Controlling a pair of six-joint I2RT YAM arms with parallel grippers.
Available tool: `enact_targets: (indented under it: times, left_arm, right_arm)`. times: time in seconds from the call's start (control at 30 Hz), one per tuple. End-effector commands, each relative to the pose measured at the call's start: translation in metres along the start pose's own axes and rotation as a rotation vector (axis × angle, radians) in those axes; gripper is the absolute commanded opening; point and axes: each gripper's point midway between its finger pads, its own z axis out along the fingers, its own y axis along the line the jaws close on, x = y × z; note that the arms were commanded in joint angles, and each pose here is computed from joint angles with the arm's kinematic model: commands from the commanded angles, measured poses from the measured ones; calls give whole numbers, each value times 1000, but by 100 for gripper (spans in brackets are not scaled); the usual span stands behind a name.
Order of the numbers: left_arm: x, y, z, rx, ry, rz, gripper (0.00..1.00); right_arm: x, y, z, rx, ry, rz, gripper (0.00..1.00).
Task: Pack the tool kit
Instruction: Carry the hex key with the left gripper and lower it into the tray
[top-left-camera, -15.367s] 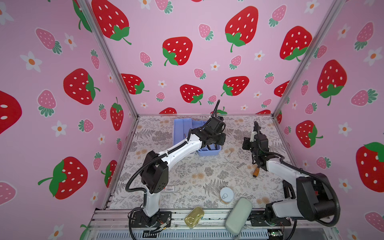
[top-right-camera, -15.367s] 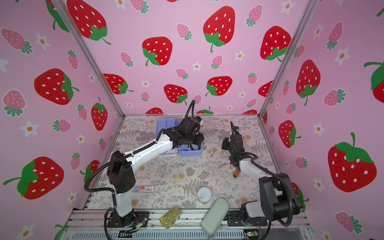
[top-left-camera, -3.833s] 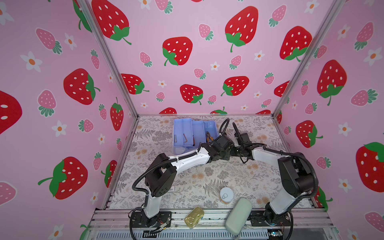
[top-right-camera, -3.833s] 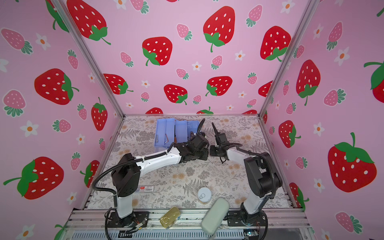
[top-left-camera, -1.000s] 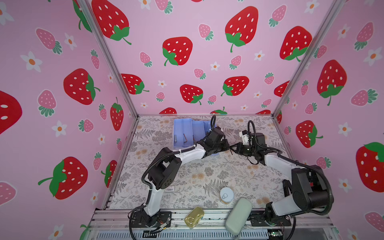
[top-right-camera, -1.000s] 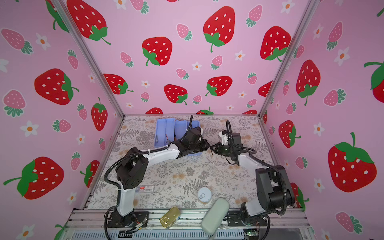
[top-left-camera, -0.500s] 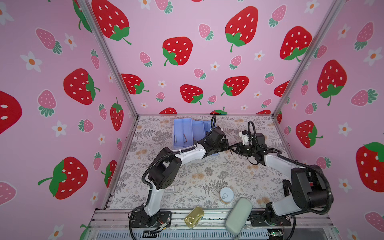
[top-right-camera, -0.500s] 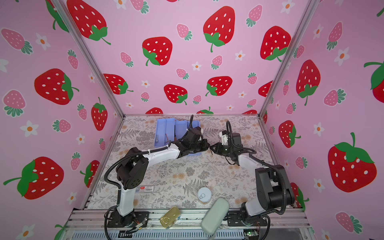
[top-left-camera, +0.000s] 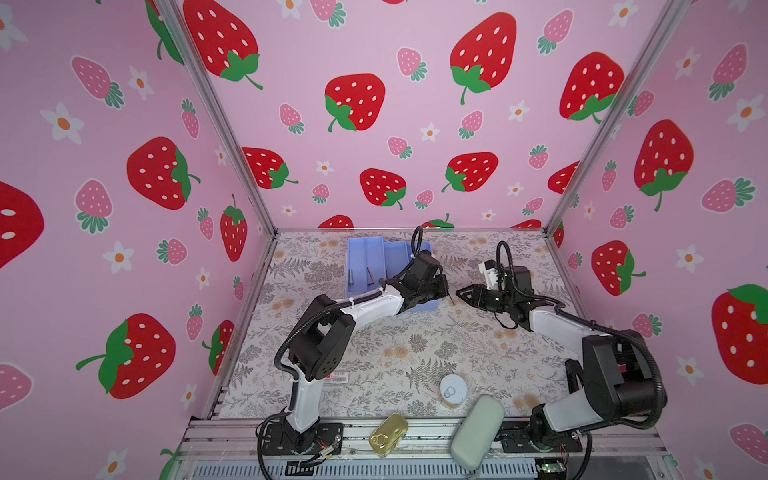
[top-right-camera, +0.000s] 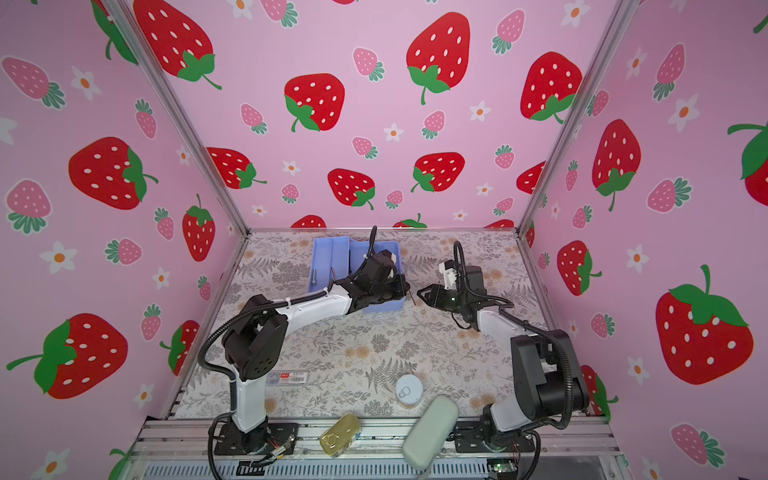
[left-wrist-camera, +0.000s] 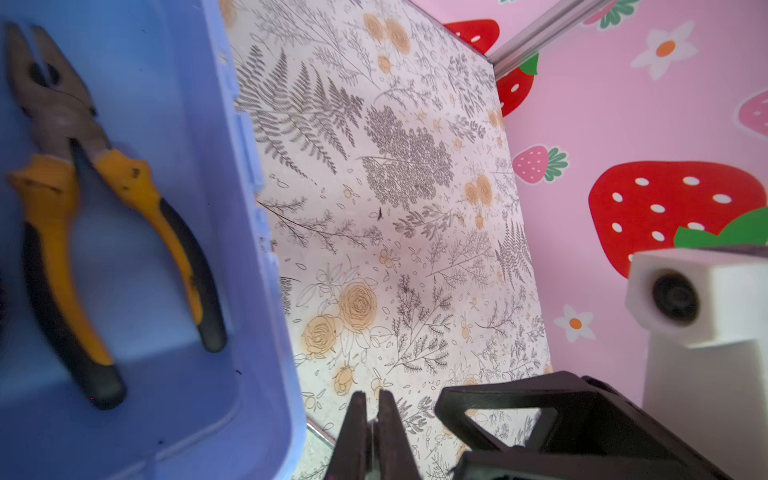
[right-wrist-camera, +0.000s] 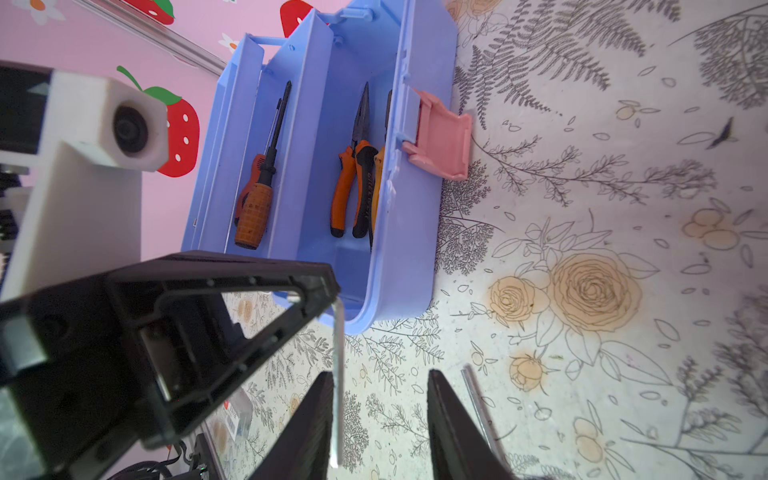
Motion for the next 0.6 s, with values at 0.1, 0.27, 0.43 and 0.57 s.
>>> enact_targets:
  times: [0.1,0.27,0.43,0.57]
  left_arm:
    - [-22,8,-24,-19,-53,23,0]
    - [-31,6,-38,-10,-68,68,0]
    - [-41,12,-60,-74,-90,138,0]
    - [-48,31,-80,-135,-115,143,0]
  right_arm:
    - [-5,-17,-9,26,-26,-15,40]
    - [-6,-41,-7,41,-19,5,40]
    - [-10,-56,-5,-8,-57,82,40]
    - [-5,-53,-11,-13,-56,78,40]
